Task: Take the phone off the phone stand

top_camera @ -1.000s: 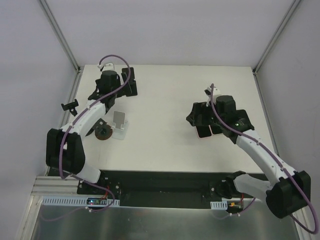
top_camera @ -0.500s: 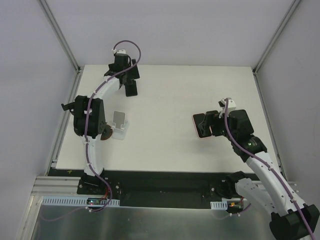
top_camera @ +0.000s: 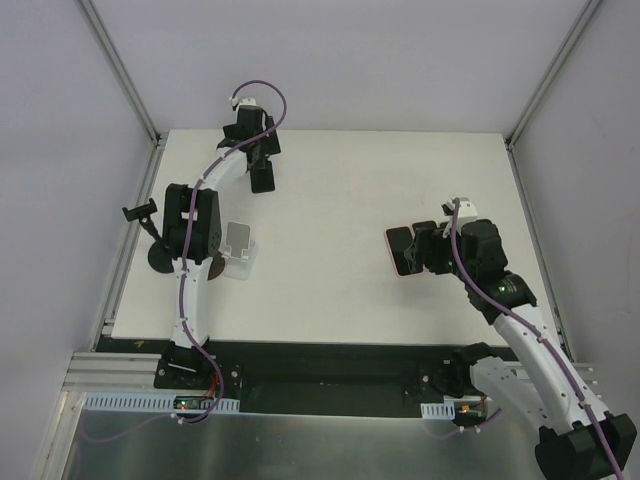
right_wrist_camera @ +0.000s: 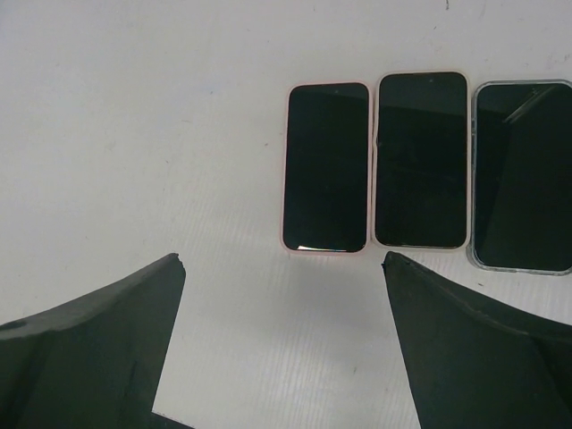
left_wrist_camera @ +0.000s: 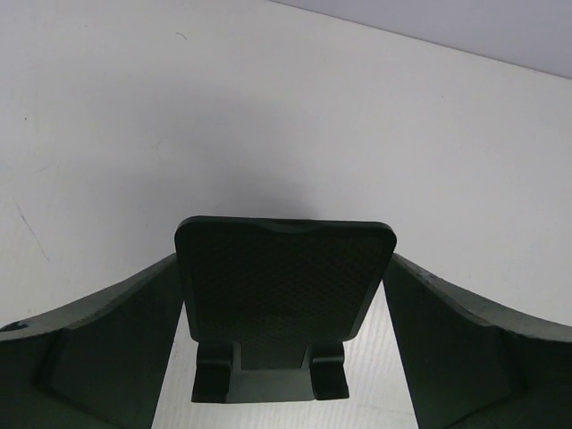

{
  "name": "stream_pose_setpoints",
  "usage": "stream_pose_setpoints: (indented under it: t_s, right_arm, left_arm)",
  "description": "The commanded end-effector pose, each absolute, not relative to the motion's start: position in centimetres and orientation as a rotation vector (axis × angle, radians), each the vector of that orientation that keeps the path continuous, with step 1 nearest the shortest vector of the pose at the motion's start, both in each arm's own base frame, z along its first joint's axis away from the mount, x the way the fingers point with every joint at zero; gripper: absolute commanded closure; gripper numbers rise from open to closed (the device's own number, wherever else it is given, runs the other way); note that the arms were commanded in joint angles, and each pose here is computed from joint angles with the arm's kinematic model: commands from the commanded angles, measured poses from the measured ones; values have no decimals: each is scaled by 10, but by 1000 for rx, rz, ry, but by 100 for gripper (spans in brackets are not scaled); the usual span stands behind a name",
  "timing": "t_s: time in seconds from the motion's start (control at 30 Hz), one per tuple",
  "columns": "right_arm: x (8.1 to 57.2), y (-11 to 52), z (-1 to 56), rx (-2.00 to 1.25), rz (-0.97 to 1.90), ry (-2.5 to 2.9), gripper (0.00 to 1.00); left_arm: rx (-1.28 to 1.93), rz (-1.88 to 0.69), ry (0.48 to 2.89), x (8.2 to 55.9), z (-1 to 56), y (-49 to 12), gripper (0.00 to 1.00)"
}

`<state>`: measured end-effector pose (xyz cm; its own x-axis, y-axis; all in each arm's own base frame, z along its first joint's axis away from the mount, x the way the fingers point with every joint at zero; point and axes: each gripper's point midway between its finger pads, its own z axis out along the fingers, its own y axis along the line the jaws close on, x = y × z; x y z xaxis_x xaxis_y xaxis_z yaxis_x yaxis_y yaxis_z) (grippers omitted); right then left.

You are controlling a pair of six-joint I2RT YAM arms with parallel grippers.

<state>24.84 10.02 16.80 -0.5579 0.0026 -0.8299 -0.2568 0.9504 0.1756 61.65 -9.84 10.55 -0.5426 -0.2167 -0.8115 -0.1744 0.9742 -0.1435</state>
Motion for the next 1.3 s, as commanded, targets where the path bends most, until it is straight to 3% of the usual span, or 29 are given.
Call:
stream_pose_setpoints:
  t_s: [0.0,0.07,0.1,0.23,0.43,0.7,0.83,1.27]
  right_arm:
    - [254,96,174,-181,320,2134,4]
    - [256,97,174,-181,325,2133,4]
    - [256,97,174,-179,326,2135,4]
    - [257,100,173,-184,345,2135,4]
    - [256,101,173,-188,353,2129,4]
    - [254,105,170,-176,388,2127,4]
    - [253,106,168,-150,403,2126,4]
    - [261,117,161,-66,489,2133,4]
  left_arm:
    - [-266,-75,2108,626,128,-93,21]
    - [-251,-82,2108,623,132,-95,25]
    - [-247,-82,2110,621,133,-95,34]
    - [-210,-91,2126,609,135,-98,52]
    - [-140,-170,2132,578,156,-117,67]
    - [65,-268,2118,510,189,-185,69]
    - [134,-296,2161,463,176,-213,70]
    - [137,-356,2200,333,159,-212,70]
